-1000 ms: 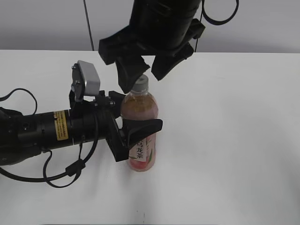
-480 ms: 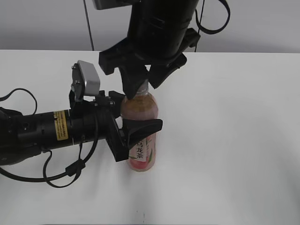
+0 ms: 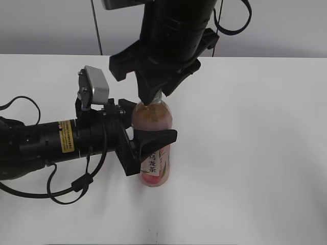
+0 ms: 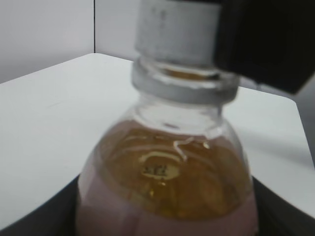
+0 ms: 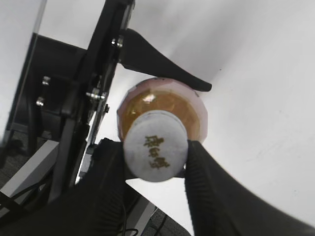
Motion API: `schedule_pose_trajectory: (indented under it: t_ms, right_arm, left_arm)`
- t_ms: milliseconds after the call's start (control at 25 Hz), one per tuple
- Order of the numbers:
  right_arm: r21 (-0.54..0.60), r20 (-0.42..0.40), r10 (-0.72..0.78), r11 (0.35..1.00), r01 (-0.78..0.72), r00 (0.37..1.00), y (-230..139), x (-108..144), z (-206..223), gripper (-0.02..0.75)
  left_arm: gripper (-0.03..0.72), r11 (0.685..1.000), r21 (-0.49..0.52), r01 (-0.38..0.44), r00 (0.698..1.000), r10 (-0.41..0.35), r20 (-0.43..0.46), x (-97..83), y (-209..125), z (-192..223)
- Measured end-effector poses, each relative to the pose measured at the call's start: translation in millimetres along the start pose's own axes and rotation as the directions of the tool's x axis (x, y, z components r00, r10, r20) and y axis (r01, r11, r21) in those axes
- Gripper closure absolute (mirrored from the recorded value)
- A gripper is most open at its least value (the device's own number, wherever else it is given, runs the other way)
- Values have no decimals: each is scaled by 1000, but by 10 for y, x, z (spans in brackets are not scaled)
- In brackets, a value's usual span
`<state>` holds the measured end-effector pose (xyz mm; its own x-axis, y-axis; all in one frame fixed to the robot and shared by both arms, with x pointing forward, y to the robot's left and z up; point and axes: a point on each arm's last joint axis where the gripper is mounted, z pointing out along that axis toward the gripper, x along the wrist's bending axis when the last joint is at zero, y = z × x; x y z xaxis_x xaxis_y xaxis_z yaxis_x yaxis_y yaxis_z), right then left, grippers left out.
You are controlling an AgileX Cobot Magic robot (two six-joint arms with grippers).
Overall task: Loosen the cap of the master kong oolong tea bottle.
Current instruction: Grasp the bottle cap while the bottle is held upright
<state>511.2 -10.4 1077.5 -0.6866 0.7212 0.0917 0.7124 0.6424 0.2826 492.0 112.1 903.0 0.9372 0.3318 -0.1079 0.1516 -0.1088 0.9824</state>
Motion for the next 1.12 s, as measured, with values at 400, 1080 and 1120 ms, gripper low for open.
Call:
schedule_pose_trajectory:
  t_ms: [400, 1080, 1120]
  right_arm:
    - [3, 10, -277, 961, 277, 961, 2, -9, 2, 455]
    - [23, 16, -980, 200, 980, 199, 16, -28, -11, 456]
    - [25, 16, -989, 148, 989, 148, 17, -29, -14, 456]
  left_arm:
    - [230, 1000, 0, 0, 1000, 0, 0, 0, 0, 0]
    - [230, 1000, 2, -18, 1000, 18, 14, -13, -2, 0]
    - [230, 1000, 2, -18, 1000, 18, 14, -13, -2, 0]
